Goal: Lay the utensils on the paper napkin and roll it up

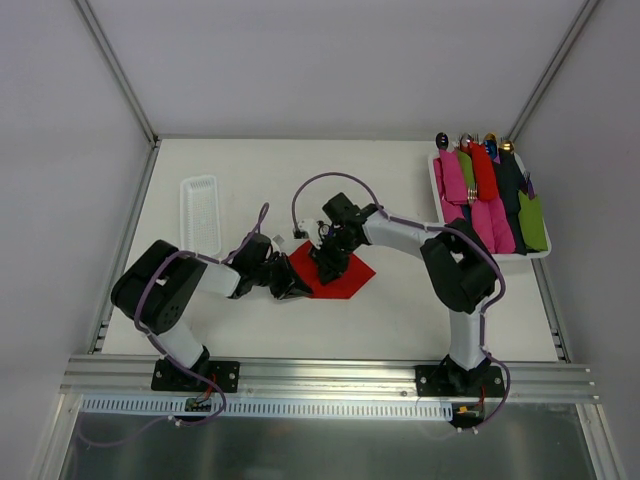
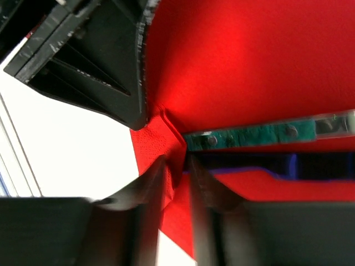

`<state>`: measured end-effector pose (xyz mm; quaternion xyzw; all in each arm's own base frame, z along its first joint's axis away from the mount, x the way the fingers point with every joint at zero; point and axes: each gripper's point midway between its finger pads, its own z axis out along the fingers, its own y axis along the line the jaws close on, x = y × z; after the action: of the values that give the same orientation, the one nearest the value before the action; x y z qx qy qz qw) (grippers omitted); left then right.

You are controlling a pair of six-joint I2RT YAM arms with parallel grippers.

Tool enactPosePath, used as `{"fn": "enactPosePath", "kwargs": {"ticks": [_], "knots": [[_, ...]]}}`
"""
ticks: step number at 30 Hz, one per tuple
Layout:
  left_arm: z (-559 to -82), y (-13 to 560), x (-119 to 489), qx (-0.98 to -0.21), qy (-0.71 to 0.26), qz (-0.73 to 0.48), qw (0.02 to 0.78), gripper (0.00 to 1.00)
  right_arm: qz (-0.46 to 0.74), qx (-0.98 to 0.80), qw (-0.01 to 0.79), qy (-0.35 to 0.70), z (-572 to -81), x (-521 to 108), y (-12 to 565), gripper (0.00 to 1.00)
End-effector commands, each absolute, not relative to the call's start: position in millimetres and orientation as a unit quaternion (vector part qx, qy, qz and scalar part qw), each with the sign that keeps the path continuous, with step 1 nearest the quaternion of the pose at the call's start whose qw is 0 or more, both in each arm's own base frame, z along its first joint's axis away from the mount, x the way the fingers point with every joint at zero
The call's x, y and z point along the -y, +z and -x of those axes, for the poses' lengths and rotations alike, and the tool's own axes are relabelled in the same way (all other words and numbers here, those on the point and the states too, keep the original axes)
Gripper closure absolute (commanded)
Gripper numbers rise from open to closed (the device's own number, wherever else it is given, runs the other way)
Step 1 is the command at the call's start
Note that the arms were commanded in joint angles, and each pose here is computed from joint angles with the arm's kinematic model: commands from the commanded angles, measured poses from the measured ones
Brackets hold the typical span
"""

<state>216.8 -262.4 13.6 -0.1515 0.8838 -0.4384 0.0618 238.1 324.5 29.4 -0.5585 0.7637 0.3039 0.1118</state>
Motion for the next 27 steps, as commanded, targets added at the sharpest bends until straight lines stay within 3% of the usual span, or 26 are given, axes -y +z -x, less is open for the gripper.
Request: {"fn": "enactPosePath", "kwargs": {"ticks": [1, 3, 7, 11, 14, 19, 27], "knots": [[-205, -10, 253, -0.897, -0.405, 0.173, 0.048, 1.00, 0.528, -0.771, 0.173, 0.311, -264, -322, 82, 0.68], [-205, -12, 252, -0.896, -0.404, 0.177, 0.048, 1.00, 0.503, -0.778, 0.188, 0.325, -271, -316, 101, 0.62], [-206, -14, 252, -0.895, -0.402, 0.186, 0.047, 1.00, 0.420, -0.806, 0.193, 0.369, -274, -295, 130, 0.61], [-205, -17, 252, -0.895, -0.400, 0.194, 0.042, 1.00, 0.367, -0.820, 0.148, 0.414, -243, -290, 130, 0.76], [-206, -19, 251, -0.894, -0.399, 0.199, 0.041, 1.00, 0.319, -0.832, 0.098, 0.443, -223, -291, 115, 0.81], [-203, -22, 250, -0.894, -0.396, 0.205, 0.037, 1.00, 0.263, -0.838, 0.033, 0.477, -206, -295, 90, 0.85], [-204, -23, 249, -0.894, -0.394, 0.209, 0.039, 1.00, 0.226, -0.854, 0.003, 0.468, -208, -299, 58, 0.85]]}}
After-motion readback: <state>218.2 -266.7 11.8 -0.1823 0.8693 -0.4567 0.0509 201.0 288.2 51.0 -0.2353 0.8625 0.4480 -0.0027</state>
